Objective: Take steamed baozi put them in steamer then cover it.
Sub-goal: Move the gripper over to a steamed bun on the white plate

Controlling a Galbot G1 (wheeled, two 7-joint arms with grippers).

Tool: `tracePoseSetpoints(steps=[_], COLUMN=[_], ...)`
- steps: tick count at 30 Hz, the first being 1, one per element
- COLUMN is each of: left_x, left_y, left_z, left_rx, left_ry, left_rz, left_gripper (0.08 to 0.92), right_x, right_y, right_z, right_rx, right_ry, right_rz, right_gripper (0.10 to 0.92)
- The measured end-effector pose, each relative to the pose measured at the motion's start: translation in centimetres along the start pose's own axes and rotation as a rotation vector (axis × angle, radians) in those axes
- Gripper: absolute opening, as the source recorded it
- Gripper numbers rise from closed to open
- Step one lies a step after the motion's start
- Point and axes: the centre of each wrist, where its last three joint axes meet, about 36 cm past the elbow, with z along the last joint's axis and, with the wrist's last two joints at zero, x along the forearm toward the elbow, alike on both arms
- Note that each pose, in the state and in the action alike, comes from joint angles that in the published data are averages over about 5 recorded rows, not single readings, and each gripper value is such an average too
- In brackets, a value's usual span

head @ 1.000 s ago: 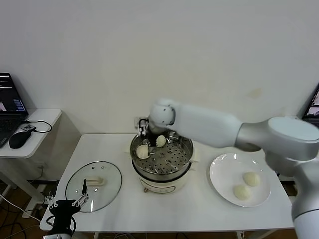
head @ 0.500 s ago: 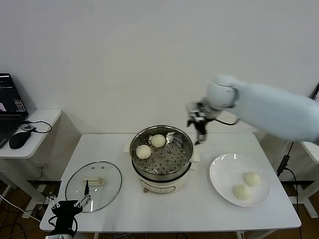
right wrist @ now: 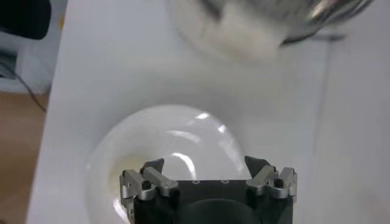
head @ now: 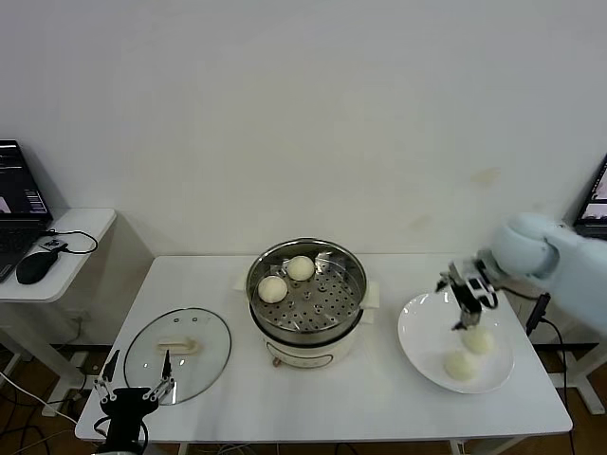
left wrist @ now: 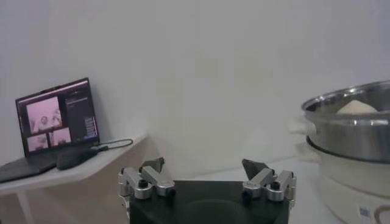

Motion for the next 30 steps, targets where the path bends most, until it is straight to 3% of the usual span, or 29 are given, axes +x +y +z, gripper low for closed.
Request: tracePoseSetpoints(steps=[18, 30], left_x=[0.3, 0.1], left_y=[0.1, 0.2], left_z=[0.5, 0.6], left_rx=[-0.010, -0.011], left_ry=[0.020, 0.018], left_rz=[-0.006, -0.009], left_gripper=[0.823, 0.823], right_x=[-7.6, -9.9], right_y=[5.0, 5.3], right_z=[3.1, 3.1], right_rx=[-0.050, -0.075], right_ry=[0.057, 0.065], right_rz=[-0.070, -0.069], right_gripper=[0.821, 0.762])
